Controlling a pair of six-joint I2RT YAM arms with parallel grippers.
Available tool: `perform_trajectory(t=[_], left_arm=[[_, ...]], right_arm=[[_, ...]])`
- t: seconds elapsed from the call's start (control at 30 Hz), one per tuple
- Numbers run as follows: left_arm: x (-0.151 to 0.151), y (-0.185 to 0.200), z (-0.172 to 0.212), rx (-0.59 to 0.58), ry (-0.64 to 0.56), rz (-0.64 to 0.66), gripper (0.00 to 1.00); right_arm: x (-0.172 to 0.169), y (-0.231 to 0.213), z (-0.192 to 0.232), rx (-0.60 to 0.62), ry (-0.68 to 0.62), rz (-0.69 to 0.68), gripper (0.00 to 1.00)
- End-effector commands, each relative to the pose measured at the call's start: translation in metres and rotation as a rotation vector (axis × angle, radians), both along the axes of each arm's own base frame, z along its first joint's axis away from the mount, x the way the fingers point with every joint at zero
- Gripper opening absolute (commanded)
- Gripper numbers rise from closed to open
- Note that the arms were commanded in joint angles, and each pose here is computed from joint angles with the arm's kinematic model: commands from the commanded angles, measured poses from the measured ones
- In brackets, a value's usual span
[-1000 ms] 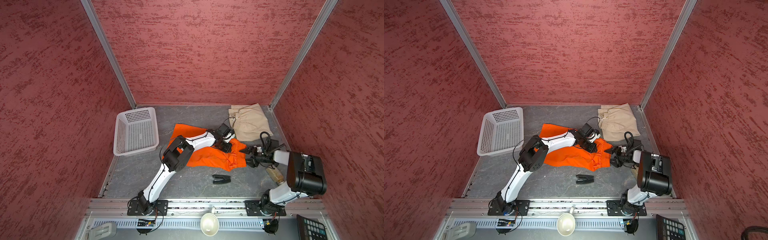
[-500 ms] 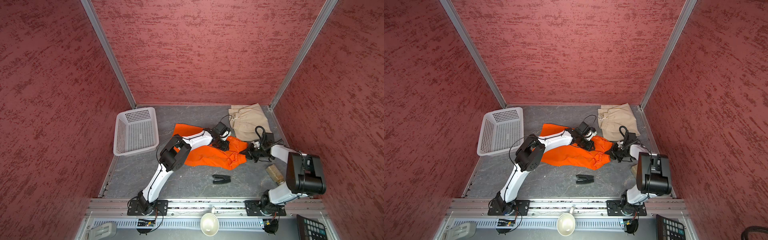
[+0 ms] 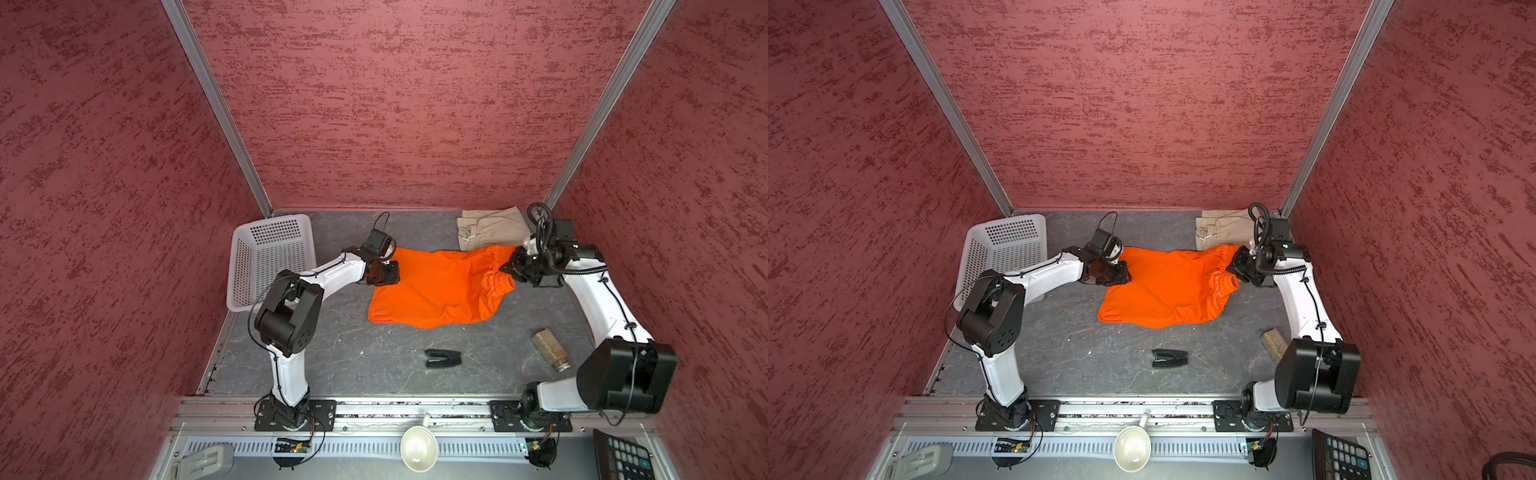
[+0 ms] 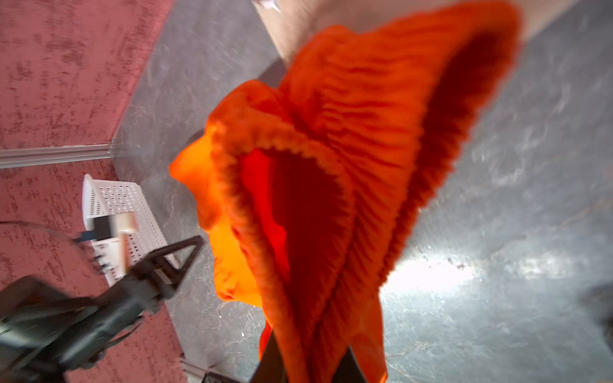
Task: Fold and stack the shorts
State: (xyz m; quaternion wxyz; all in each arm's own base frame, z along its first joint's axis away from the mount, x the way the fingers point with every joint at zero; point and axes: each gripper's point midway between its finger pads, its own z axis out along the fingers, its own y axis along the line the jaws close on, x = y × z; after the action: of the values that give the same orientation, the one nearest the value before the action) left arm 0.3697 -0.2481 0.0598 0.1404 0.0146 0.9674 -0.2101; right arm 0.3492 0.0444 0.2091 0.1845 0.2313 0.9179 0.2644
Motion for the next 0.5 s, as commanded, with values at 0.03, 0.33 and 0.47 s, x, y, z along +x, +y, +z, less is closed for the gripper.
perform_trajectory(t=[0.03, 0.33, 0.47], left_arm=[[-0.016, 0.004, -0.022, 0.027, 0.063, -0.013, 0.29], [-0.021, 0.0, -0.058, 0.031, 0.133, -0.028, 0.21], [-0.019, -0.002, -0.06, 0.026, 0.133, -0.034, 0.21]], right_arm=[[0.012, 0.01, 0.02, -0.103, 0.017, 0.046, 0.0], [0.053, 0.085, 0.038, -0.18, -0.016, 0.158, 0.0], [0.066, 0.131, 0.023, -0.189, -0.008, 0.209, 0.0]])
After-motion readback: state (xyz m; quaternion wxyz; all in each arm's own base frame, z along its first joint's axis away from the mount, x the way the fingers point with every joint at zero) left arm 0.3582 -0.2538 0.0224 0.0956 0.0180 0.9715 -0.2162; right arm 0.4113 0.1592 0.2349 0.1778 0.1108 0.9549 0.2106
